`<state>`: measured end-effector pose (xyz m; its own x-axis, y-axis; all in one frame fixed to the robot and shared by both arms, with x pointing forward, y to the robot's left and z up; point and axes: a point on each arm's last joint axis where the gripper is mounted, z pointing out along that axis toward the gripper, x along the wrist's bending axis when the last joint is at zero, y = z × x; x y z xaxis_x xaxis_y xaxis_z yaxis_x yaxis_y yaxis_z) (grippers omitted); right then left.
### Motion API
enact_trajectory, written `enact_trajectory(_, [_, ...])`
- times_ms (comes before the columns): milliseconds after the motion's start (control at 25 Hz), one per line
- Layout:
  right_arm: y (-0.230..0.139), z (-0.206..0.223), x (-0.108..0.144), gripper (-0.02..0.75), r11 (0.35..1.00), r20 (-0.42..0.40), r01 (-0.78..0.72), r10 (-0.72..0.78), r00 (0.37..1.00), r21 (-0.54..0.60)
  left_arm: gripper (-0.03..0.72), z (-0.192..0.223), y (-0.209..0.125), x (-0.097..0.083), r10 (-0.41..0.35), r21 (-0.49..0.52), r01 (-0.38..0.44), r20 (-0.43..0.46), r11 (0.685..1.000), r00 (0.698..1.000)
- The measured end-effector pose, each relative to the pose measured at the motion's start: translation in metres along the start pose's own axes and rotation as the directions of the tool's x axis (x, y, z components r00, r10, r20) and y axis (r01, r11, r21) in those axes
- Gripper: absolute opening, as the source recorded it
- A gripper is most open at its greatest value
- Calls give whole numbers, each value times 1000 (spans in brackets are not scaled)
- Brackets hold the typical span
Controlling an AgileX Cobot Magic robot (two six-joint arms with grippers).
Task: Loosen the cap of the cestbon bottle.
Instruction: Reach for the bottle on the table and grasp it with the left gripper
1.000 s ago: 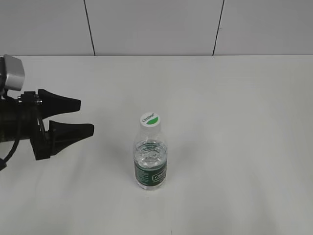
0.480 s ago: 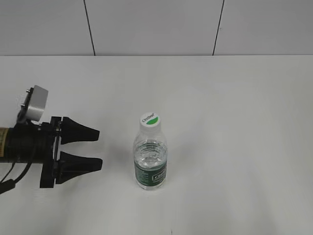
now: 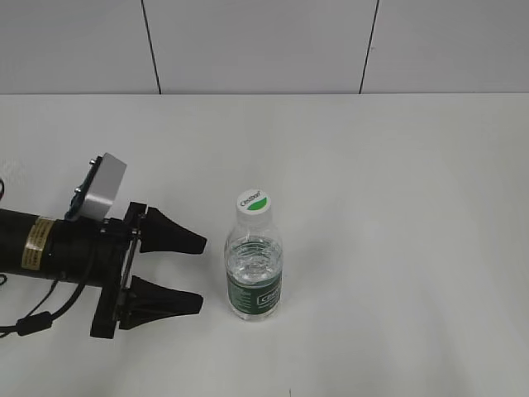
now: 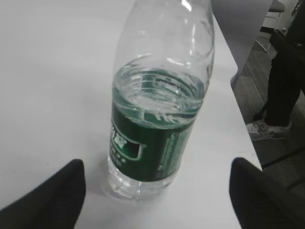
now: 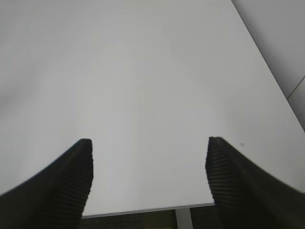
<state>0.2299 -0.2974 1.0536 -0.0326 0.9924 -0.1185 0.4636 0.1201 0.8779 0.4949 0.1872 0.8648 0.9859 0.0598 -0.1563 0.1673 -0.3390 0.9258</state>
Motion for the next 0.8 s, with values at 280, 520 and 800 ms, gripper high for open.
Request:
enact_trajectory(280, [0,0,0,561,1000,0,0,0,1000,0,564,12,7,0,-14,-29,14,-24,999,1000])
enact_trajectory(520, [0,0,0,561,1000,0,0,0,1000,0,564,12,7,0,-16,-31,15,-28,999,999])
enact_trajectory(800, [0,0,0,561,1000,0,0,0,1000,0,564,12,6,-1,-11,-26,11,-18,1000,1000])
